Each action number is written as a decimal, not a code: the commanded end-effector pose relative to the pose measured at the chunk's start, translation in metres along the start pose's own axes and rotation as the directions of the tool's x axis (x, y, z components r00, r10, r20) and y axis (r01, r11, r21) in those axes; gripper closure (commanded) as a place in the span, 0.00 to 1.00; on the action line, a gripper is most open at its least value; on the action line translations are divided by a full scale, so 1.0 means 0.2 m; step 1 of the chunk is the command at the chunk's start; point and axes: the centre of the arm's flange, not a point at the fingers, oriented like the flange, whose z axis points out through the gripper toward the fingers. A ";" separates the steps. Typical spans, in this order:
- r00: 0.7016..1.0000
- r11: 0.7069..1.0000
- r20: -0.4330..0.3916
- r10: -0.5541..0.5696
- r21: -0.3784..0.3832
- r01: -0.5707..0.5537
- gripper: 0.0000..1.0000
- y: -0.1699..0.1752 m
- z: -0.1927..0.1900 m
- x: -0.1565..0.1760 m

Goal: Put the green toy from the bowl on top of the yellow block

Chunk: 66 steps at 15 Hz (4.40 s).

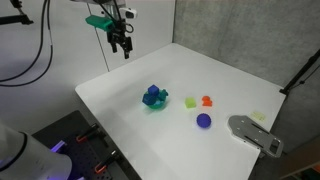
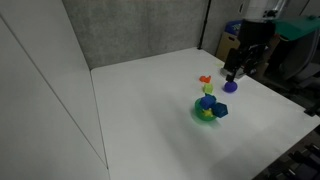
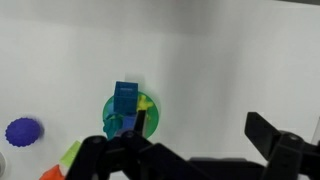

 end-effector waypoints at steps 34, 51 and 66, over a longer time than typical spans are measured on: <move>0.951 0.963 -0.152 0.269 0.059 -0.263 0.00 0.63 1.02 0.80; 0.934 0.961 -0.242 0.262 -0.025 -0.275 0.00 0.62 1.34 0.82; 0.932 0.957 -0.247 0.266 -0.051 -0.287 0.89 0.61 1.32 0.79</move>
